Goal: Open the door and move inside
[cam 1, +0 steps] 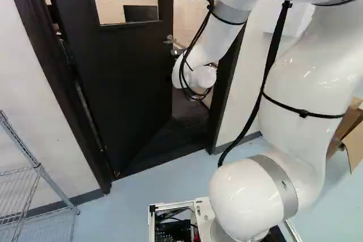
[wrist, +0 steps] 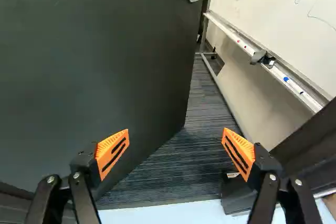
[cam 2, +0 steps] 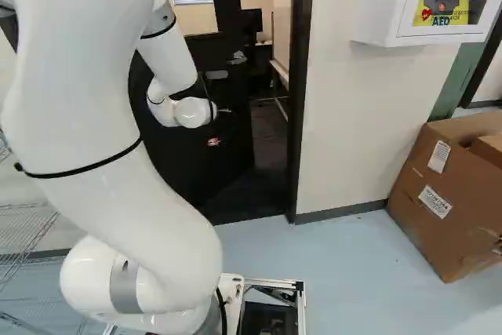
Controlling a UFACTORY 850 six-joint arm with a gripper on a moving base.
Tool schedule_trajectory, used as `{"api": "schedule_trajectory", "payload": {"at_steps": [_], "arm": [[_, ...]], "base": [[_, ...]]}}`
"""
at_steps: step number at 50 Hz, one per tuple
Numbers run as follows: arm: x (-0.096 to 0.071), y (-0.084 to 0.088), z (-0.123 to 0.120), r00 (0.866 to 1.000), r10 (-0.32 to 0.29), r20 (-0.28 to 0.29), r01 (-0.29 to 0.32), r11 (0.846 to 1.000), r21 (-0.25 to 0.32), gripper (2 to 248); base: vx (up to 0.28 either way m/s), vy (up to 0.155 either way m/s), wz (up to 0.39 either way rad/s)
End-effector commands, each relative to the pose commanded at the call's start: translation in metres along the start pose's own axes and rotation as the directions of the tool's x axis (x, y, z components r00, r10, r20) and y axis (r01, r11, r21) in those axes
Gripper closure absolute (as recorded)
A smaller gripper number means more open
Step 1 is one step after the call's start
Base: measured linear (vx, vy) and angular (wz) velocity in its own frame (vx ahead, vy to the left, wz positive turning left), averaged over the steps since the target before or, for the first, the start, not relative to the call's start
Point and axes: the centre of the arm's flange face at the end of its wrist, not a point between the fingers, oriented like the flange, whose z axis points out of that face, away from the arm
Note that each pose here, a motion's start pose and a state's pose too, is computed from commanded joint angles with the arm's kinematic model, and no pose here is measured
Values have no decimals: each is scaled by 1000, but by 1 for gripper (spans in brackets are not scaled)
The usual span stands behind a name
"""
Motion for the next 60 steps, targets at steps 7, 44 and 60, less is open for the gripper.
{"api": "schedule_trajectory", "payload": {"at_steps": [7,44,60], "arm": [[-6,5,-13,1000,9,1,-9,1000,-13,3],[-11,10,-25,1000,15,3,-15,1000,-25,3],[-11,10,-25,1000,15,3,-15,1000,-25,3]], "base": [[0,0,0],[0,0,0],[24,0,34]]}}
